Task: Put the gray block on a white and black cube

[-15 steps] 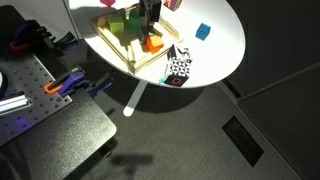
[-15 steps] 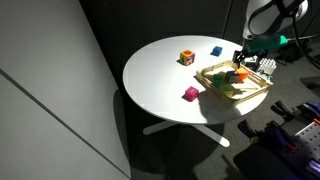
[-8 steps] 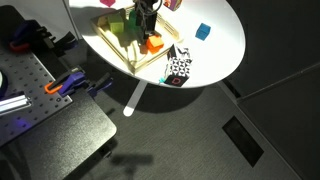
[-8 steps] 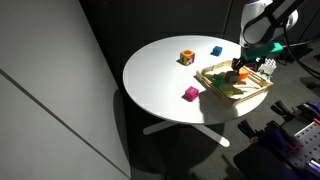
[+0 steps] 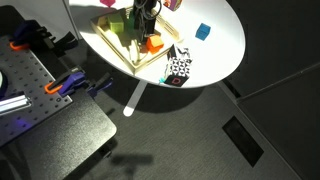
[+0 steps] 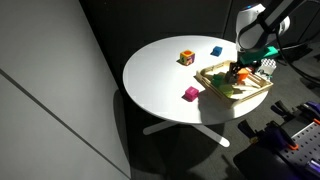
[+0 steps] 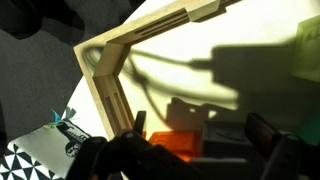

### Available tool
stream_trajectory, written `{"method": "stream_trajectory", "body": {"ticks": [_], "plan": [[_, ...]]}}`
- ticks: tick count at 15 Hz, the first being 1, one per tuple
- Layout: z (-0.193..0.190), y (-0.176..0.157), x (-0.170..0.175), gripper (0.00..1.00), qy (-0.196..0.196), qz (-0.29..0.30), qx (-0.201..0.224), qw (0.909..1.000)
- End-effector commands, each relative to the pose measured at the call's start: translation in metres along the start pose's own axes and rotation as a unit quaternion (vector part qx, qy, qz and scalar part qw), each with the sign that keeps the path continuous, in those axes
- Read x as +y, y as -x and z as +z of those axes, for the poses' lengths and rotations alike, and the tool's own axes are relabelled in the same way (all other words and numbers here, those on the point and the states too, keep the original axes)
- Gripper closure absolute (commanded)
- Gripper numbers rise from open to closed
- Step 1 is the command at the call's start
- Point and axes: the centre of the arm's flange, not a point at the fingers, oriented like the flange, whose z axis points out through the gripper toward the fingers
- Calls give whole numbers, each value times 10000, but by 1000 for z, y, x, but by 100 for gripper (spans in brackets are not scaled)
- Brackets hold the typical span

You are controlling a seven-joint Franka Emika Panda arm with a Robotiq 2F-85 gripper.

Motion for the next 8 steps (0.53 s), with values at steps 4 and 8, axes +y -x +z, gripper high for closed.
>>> {"method": "stream_trajectory", "body": {"ticks": [4, 8], "plan": [[0, -5, -14, 0, 8, -349, -21, 9994], [3, 0, -15, 0, 9, -271, 12, 9996]]}}
